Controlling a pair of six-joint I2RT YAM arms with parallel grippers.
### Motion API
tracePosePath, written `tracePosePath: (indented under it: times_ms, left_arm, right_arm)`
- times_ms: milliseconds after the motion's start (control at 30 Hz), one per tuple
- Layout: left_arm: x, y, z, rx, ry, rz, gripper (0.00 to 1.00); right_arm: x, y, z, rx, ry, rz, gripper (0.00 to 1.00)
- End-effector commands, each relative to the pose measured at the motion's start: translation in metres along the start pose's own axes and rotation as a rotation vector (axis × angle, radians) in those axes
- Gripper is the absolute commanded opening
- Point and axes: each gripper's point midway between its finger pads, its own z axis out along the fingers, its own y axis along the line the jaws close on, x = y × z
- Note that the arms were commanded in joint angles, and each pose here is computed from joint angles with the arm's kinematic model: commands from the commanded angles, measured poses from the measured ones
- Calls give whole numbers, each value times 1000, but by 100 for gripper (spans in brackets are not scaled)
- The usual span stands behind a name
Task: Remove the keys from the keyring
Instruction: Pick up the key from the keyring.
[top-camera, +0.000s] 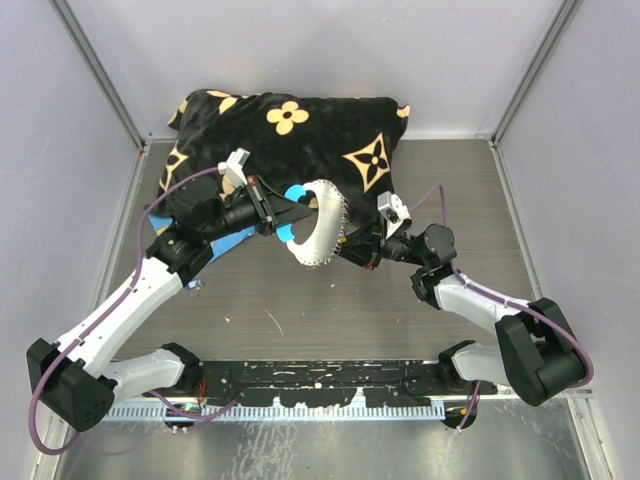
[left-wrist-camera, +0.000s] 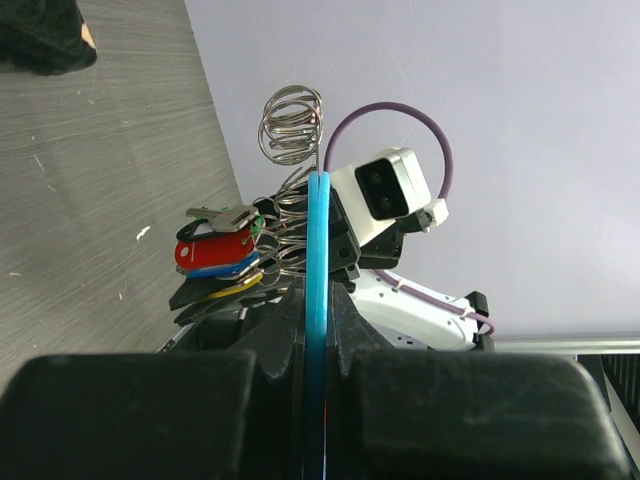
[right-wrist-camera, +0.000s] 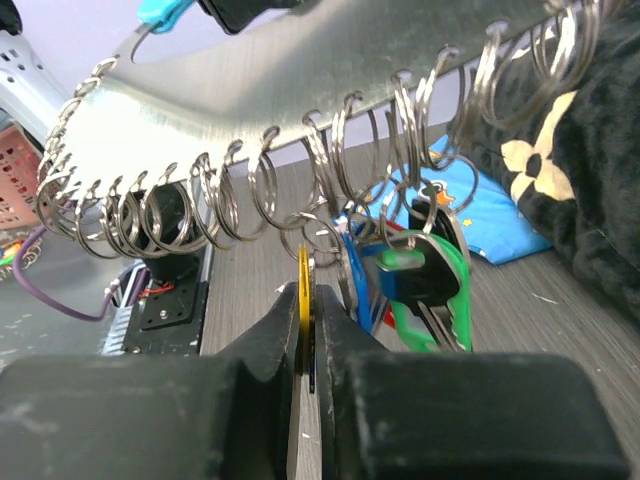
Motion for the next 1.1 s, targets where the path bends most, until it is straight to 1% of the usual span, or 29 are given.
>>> tracePosePath:
  times_ms: [0, 33, 167, 300, 433, 533, 667, 867, 967, 1067]
  left_arm:
    - [-6, -31, -6, 109, -24, 52, 0]
    - [-7, -30, -6, 108, -28, 53, 0]
    - [-10, -30, -8, 95, -47, 72, 0]
    - [-17, -28, -13, 83, -74, 83, 0]
    - [-22, -27, -17, 82, -94, 89, 0]
    - [-23, -23, -17, 77, -98, 90, 0]
    - [-24, -16, -18, 74, -100, 97, 0]
    - [-29, 2, -18, 62, -143, 167, 0]
    - [-33, 9, -15, 75, -177, 213, 0]
    - [-34, 22, -11, 78, -194, 230, 0]
  right_arm:
    - [-32, 13, 6, -76, -47, -94, 5]
    - [-32, 14, 6, -84, -38, -93, 2]
    - [-28, 16, 6, -118, 14, -118, 1]
    - [-10, 11, 4, -145, 134, -128, 1]
    - [3, -7, 0, -91, 274, -148, 1]
    - [3, -12, -3, -72, 317, -185, 1]
    - [3, -17, -7, -39, 366, -197, 1]
    - [4, -27, -22, 7, 546, -217, 1]
    - [2, -34, -31, 57, 625, -243, 1]
    - [4, -40, -39, 116, 701, -267, 1]
